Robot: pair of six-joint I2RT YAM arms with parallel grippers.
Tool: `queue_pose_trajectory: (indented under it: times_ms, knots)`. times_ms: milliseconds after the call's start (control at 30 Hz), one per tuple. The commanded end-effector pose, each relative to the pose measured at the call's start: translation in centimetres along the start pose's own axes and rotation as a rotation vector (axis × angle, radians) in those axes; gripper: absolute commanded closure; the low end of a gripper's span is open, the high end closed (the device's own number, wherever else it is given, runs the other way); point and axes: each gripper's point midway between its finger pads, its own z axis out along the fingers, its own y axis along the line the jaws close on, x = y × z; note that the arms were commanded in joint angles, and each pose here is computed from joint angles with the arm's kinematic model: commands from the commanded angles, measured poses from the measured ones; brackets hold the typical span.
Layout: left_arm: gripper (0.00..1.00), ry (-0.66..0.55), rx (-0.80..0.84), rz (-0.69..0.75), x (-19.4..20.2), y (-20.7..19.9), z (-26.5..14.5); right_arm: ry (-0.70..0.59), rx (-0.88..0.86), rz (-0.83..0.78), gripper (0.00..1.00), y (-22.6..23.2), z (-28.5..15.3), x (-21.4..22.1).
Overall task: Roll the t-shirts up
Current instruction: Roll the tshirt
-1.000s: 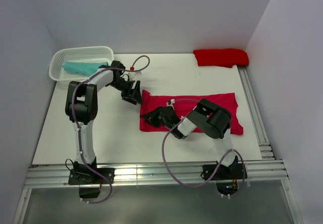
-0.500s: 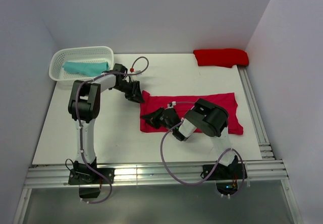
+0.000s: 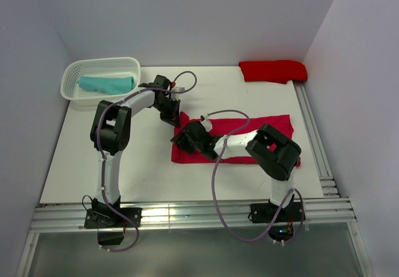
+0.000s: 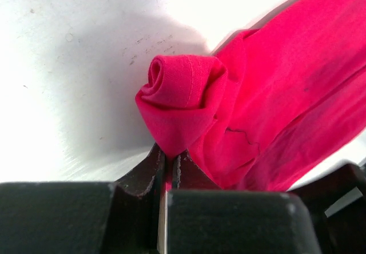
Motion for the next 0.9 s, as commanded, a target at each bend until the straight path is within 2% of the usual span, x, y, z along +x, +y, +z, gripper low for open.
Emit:
queue_pose_trajectory:
  times_ms: [0, 67, 133, 233, 300, 333, 533, 867]
  knots:
    - [1.00, -0.020, -0.133, 0.057, -0.9, 1.3, -1.3, -0.059, 0.273, -0.189, 0.47, -3.2, -1.9, -0.5]
    - [1.00, -0.016, -0.144, 0.061, -0.8, 1.3, -1.2, -0.109, 0.304, -0.229, 0.47, -1.8, -2.0, -1.4]
    - [1.00, -0.006, -0.153, 0.061, -0.6, 1.4, -1.2, -0.115, 0.391, -0.298, 0.48, -2.5, -2.9, -1.0]
    - [1.00, 0.001, -0.163, 0.068, -0.4, 1.2, -1.1, -0.185, 0.418, -0.358, 0.50, -0.1, -3.5, -1.7]
    - [1.00, 0.006, -0.164, 0.069, -0.3, 1.1, -1.1, -0.230, 0.481, -0.414, 0.50, -0.6, -3.7, -2.4]
    - [1.00, 0.014, -0.167, 0.070, -0.1, 1.2, -1.0, -0.245, 0.463, -0.428, 0.50, 0.9, -3.6, -2.3]
    - [1.00, 0.030, -0.169, 0.067, 0.0, 1.0, -0.9, -0.329, 0.520, -0.558, 0.53, 2.7, -2.6, -2.7]
    - [1.00, 0.045, -0.179, 0.078, 0.1, 0.6, -0.7, -0.390, 0.657, -0.751, 0.54, 2.1, -0.5, -1.9]
